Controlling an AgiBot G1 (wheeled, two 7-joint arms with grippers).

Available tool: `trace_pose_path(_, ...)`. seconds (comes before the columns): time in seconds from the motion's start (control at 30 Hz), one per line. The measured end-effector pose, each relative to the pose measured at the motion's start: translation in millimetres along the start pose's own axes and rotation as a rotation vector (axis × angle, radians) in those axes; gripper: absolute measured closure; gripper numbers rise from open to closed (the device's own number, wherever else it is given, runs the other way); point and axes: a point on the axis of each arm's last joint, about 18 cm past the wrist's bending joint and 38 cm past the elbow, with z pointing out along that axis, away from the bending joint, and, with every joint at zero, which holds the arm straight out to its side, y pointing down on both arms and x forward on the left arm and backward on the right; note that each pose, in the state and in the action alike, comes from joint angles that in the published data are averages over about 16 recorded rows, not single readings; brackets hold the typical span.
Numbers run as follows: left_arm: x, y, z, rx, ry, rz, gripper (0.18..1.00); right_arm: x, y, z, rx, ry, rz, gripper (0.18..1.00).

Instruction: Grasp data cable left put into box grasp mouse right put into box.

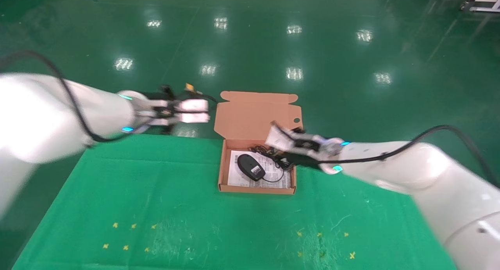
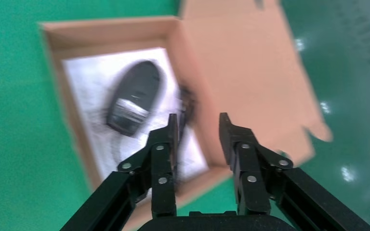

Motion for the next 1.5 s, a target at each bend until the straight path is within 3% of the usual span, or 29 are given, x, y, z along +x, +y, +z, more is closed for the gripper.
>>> trace_pose_path(0.33,42,-75,33,0.172,0.012,0.041,0.981,46,36,-70,-0.042,0.095,-0.028,0.644)
trace_pose_path(0.63,64,-109,44,0.257,0.044,0.033,0.981,50,49,-122,-0.098,0.116,-0.057,0.435)
trace_pose_path(0.9,69,-116,47,0.271,0.065,0.020,0.980,44,49,-141,-0.133,0.117,-0.077,0.285)
trace_pose_path(1.1,70,-116,48,0.271,0.067,0.018,0.970,43,49,-143,-0.140,0.116,-0.083,0.220)
trace_pose_path(1.33,60,-104,45,0.257,0.047,0.020,0.931,45,48,-142,-0.133,0.123,-0.081,0.186)
trace_pose_path(1.5,35,-90,38,0.235,-0.003,0.007,0.873,57,39,-144,-0.119,0.158,-0.104,0.178)
